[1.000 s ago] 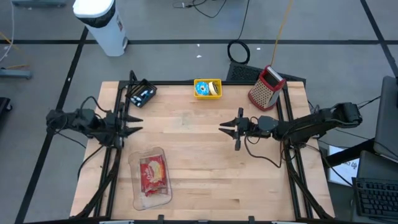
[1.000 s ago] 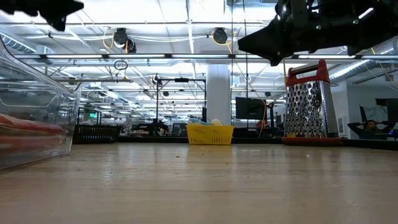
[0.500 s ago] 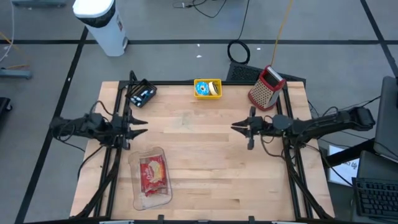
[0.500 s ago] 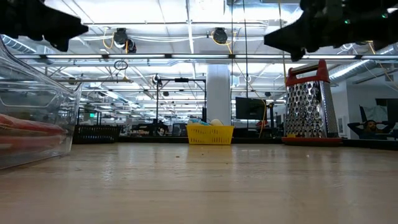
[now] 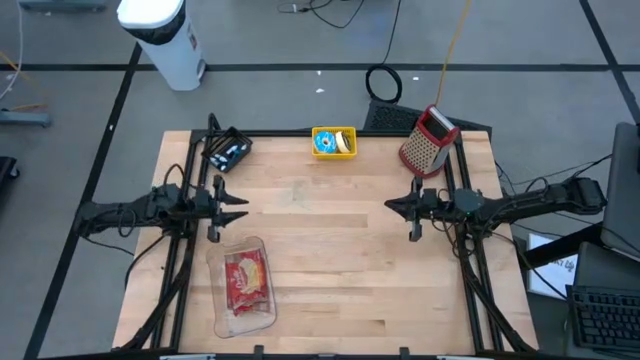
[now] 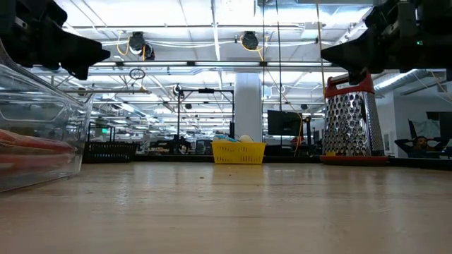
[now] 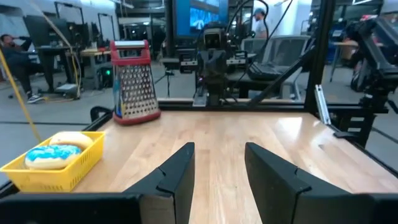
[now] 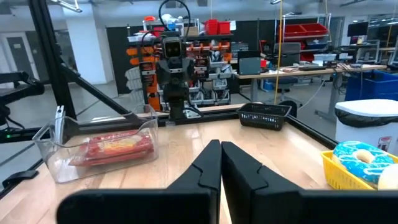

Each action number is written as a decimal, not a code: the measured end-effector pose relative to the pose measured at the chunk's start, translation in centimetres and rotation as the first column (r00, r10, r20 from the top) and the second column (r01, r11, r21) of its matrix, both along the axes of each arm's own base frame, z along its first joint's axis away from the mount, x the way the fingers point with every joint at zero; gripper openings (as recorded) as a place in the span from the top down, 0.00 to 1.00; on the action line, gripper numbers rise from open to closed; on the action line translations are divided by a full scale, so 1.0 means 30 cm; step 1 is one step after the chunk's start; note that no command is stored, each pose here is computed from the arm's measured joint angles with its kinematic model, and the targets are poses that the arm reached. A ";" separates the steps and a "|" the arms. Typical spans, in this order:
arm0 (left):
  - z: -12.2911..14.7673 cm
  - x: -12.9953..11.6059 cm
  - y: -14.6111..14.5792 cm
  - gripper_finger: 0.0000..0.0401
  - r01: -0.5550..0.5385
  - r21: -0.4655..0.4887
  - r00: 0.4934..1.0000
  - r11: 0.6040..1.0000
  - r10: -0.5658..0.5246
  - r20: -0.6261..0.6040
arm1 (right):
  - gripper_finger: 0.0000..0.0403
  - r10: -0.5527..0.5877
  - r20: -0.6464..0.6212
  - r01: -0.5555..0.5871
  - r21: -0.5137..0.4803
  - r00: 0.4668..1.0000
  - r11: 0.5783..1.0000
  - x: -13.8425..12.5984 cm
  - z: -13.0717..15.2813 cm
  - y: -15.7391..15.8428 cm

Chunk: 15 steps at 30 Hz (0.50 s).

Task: Pick & Place Food Item
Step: Return to Home Position

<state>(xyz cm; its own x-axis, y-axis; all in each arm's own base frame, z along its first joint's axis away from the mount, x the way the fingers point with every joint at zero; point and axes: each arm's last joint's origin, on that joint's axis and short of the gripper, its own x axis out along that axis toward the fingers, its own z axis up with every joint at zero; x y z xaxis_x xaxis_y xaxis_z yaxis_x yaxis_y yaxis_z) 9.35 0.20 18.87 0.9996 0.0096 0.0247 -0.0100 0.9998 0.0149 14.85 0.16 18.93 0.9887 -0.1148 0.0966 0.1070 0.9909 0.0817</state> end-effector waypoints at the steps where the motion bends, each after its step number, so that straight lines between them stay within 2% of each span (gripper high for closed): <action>1: -0.004 0.002 0.003 0.64 0.005 -0.002 1.000 1.000 -0.005 0.003 | 0.99 0.000 0.000 0.000 0.000 1.000 1.000 0.000 -0.001 0.000; 7: -0.064 0.015 0.025 0.64 -0.003 -0.047 1.000 0.999 0.003 -0.002 | 1.00 0.001 -0.045 -0.003 -0.027 0.999 1.000 -0.002 -0.013 0.000; 11: -0.061 0.014 0.038 0.64 0.008 -0.064 1.000 0.998 -0.007 0.005 | 1.00 0.027 -0.071 -0.030 -0.052 0.997 0.998 -0.001 -0.020 0.000; 15: -0.056 0.011 0.048 0.64 0.022 -0.054 1.000 0.998 -0.021 0.019 | 1.00 -0.016 -0.064 0.013 -0.039 0.998 0.999 -0.023 -0.040 -0.017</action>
